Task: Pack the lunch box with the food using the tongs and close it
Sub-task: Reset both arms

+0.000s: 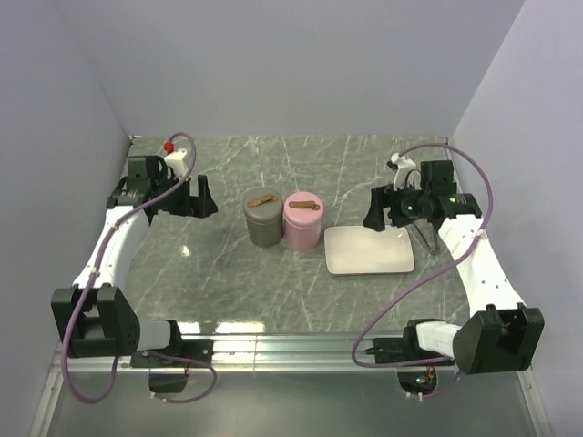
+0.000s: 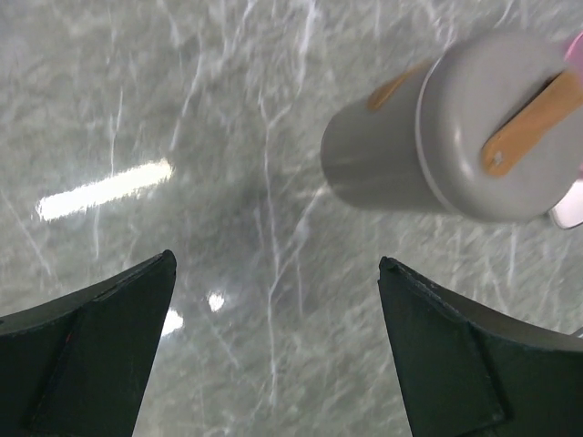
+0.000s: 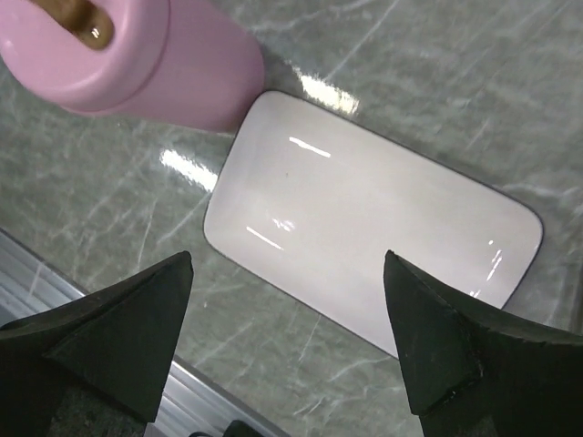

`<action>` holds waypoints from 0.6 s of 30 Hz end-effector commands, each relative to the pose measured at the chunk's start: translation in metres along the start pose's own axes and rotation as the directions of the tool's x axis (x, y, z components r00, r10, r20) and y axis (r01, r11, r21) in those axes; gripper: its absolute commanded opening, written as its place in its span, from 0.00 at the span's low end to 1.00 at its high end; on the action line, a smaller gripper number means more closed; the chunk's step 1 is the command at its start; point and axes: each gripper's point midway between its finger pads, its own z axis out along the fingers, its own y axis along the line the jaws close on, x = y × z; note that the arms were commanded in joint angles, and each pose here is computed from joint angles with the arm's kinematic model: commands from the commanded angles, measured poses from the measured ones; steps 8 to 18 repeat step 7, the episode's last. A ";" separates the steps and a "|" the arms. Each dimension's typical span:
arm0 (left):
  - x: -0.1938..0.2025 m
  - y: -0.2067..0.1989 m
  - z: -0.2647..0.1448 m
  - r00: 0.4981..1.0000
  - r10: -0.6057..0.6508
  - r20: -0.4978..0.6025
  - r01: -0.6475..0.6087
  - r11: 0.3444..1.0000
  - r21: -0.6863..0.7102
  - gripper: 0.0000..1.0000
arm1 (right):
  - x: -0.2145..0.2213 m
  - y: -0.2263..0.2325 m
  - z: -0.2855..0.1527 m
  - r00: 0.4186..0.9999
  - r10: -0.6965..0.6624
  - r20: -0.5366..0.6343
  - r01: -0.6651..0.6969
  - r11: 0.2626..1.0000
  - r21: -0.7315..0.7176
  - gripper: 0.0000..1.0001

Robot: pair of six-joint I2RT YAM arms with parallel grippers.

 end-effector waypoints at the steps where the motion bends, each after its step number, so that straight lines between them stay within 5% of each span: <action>1: -0.005 0.005 -0.012 0.996 0.069 0.058 -0.066 0.996 -0.053 0.99 | 0.001 0.004 -0.001 0.999 -0.028 0.044 0.029 1.000 -0.013 0.92; 18: -0.005 -0.003 -0.019 0.994 0.063 0.085 -0.062 0.998 -0.022 1.00 | -0.003 0.013 -0.007 0.997 -0.036 0.068 0.038 0.999 -0.030 0.93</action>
